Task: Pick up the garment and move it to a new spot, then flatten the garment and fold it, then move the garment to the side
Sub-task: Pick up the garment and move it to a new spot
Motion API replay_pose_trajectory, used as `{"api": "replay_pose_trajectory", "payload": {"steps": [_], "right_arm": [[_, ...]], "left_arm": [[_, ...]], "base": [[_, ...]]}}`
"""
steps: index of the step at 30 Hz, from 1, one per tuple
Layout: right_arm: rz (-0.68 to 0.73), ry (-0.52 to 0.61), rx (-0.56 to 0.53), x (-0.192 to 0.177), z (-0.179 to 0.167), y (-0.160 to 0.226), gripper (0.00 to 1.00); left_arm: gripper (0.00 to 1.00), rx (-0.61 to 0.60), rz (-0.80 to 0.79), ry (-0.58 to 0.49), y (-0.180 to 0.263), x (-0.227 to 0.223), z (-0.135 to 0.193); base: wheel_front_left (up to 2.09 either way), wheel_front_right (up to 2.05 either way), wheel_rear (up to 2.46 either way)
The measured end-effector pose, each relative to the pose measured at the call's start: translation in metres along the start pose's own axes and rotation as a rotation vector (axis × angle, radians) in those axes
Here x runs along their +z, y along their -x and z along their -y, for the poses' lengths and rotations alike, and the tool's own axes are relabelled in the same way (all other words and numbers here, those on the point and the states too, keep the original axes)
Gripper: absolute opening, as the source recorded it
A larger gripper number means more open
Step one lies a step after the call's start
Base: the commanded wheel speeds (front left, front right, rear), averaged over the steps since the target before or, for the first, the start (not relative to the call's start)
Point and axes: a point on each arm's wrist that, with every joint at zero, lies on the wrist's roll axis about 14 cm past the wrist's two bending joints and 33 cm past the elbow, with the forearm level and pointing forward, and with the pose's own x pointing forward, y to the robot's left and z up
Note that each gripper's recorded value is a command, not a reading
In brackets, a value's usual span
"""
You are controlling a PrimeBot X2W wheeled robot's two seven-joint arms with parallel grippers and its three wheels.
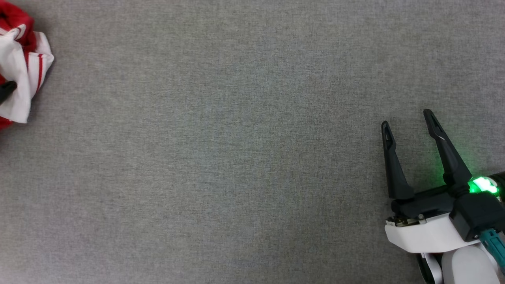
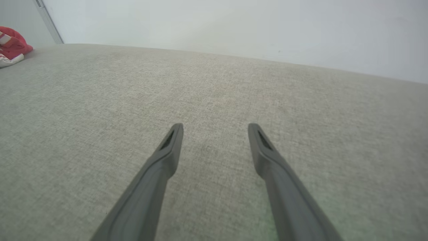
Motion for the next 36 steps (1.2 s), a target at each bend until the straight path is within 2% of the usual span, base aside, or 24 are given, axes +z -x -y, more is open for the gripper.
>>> {"api": "replay_pose_trajectory", "payload": {"steps": [1, 2, 6, 11, 17, 22, 25, 26, 27, 36], "right_arm": [[-0.002, 0.000, -0.002, -0.001, 0.001, 0.000, 1.00], [-0.003, 0.000, -0.003, -0.001, 0.001, 0.000, 1.00], [0.001, -0.002, -0.003, 0.001, 0.001, 0.000, 1.00], [0.011, 0.000, 0.011, 0.009, -0.005, 0.003, 1.00], [0.056, -0.010, 0.025, 0.034, -0.013, 0.011, 1.00], [0.101, -0.010, 0.023, 0.060, -0.017, 0.026, 1.00], [0.132, -0.006, 0.015, 0.076, -0.017, 0.036, 1.00], [0.163, -0.005, 0.001, 0.090, -0.015, 0.048, 1.00], [0.175, -0.003, -0.003, 0.095, -0.015, 0.051, 1.00], [0.239, 0.017, -0.080, 0.123, 0.004, 0.080, 1.00]], "left_arm": [[0.02, 0.002, -0.009, 0.001, -0.002, -0.002, -0.001], [0.00, 0.007, -0.005, -0.005, -0.003, -0.001, -0.002], [0.00, 0.011, 0.024, -0.014, -0.003, 0.001, -0.003], [0.00, 0.049, 0.145, -0.035, 0.014, 0.024, -0.013], [0.00, 0.095, 0.350, -0.116, 0.061, 0.065, -0.021], [0.00, 0.092, 0.561, -0.196, 0.114, 0.105, -0.010], [0.00, 0.079, 0.676, -0.260, 0.146, 0.123, 0.003], [0.00, 0.055, 0.805, -0.318, 0.180, 0.143, 0.021], [0.00, 0.044, 0.848, -0.337, 0.191, 0.150, 0.029], [0.00, -0.134, 1.126, -0.487, 0.250, 0.190, 0.126]], "base": [[0.00, 0.00, 0.00], [0.00, 0.00, 0.00], [0.00, 0.00, 0.00], [0.00, 0.00, 0.00], [0.00, 0.00, 0.00], [0.00, 0.00, 0.00], [0.00, 0.00, 0.00], [0.00, 0.00, 0.00], [0.00, 0.00, 0.00], [0.00, 0.00, 0.00]]}}
